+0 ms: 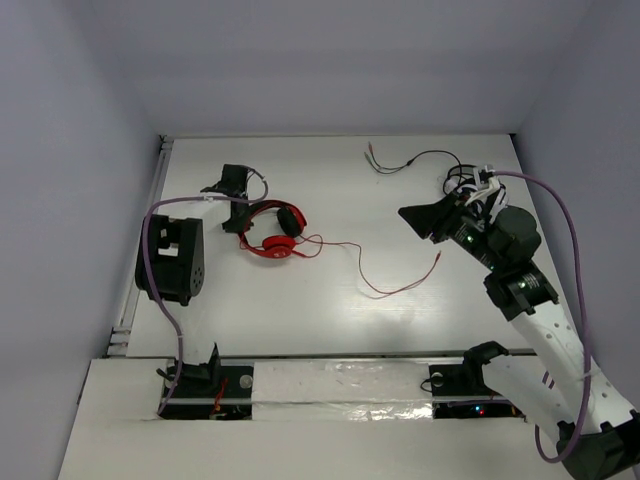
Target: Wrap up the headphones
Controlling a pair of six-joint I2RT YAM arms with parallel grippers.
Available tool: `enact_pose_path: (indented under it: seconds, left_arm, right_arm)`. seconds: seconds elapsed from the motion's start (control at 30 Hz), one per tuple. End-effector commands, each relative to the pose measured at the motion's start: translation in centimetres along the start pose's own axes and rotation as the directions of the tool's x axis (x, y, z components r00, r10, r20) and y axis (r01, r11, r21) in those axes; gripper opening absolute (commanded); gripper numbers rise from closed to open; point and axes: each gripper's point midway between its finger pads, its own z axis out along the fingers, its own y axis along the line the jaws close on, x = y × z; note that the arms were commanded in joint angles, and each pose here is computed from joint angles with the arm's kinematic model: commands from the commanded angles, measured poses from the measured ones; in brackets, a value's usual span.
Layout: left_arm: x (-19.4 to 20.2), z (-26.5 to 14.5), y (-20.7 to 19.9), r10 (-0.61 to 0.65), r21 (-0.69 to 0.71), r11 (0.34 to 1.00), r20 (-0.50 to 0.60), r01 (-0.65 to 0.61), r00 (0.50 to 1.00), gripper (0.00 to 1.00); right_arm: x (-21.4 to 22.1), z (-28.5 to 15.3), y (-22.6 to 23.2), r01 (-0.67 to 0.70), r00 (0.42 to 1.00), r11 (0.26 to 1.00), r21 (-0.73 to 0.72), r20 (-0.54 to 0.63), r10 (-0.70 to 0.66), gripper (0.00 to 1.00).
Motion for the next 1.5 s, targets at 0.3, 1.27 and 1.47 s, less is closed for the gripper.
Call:
enact_pose_path:
  seconds: [0.3, 1.27, 1.47]
  left_arm:
    - [-4.3, -6.5, 0.7, -0.076, 0.02, 0.997, 0.178, 0.074, 0.981, 0.0]
    - [-14.1, -36.4, -5.5, -0.165, 0.257, 0.965, 0.76, -0.058, 0.629, 0.0]
    - [-14.0, -38.1, -7.8, -0.183, 0.338, 0.932, 0.755, -0.134, 0.63, 0.0]
  right_arm:
    - [0.0, -0.2, 1.1, 0.033, 0.999, 0.998, -0.049, -0.009, -0.034, 0.04]
    - [1.8, 5.5, 4.9, 0.086, 0.991, 0.963, -0.256, -0.081, -0.11, 0.51]
    - [2.4, 5.6, 4.1, 0.109, 0.989, 0.962, -0.252, -0.067, -0.13, 0.77]
